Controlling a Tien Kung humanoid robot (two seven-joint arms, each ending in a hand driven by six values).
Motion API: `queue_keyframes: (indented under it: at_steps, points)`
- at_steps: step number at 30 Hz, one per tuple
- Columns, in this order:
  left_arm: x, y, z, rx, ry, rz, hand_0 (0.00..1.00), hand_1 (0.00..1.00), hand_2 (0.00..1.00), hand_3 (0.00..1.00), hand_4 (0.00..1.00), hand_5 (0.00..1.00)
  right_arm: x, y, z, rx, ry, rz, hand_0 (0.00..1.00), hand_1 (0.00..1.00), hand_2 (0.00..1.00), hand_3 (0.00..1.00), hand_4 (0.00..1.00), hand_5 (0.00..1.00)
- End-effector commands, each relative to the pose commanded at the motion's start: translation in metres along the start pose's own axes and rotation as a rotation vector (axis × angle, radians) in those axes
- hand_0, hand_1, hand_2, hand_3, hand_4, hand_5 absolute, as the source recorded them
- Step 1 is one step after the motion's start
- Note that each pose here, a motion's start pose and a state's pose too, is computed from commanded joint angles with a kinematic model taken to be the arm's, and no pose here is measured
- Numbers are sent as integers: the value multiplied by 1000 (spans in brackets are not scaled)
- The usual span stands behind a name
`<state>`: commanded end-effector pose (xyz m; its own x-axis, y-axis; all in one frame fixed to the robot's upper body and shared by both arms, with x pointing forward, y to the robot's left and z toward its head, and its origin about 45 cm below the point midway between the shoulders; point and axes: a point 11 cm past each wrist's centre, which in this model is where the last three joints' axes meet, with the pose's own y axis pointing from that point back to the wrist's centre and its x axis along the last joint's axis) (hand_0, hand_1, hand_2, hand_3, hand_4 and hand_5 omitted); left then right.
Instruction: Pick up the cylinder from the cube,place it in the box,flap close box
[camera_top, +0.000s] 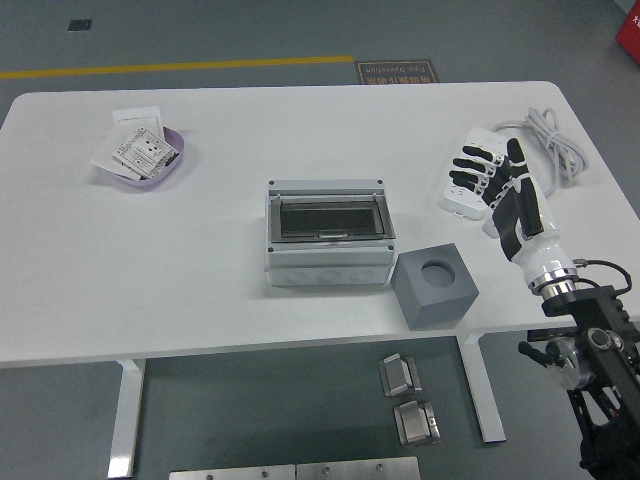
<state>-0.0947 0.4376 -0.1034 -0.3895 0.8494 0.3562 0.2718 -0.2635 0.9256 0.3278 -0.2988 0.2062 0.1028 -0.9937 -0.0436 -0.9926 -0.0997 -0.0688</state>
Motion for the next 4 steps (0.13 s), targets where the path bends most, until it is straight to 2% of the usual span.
queue_keyframes:
  at_steps: [4]
  points:
    - [2, 0, -1, 1, 0, 3, 636, 617, 570, 598, 672, 281, 6, -2, -7, 16, 17, 11, 730, 656, 669, 683, 998, 998]
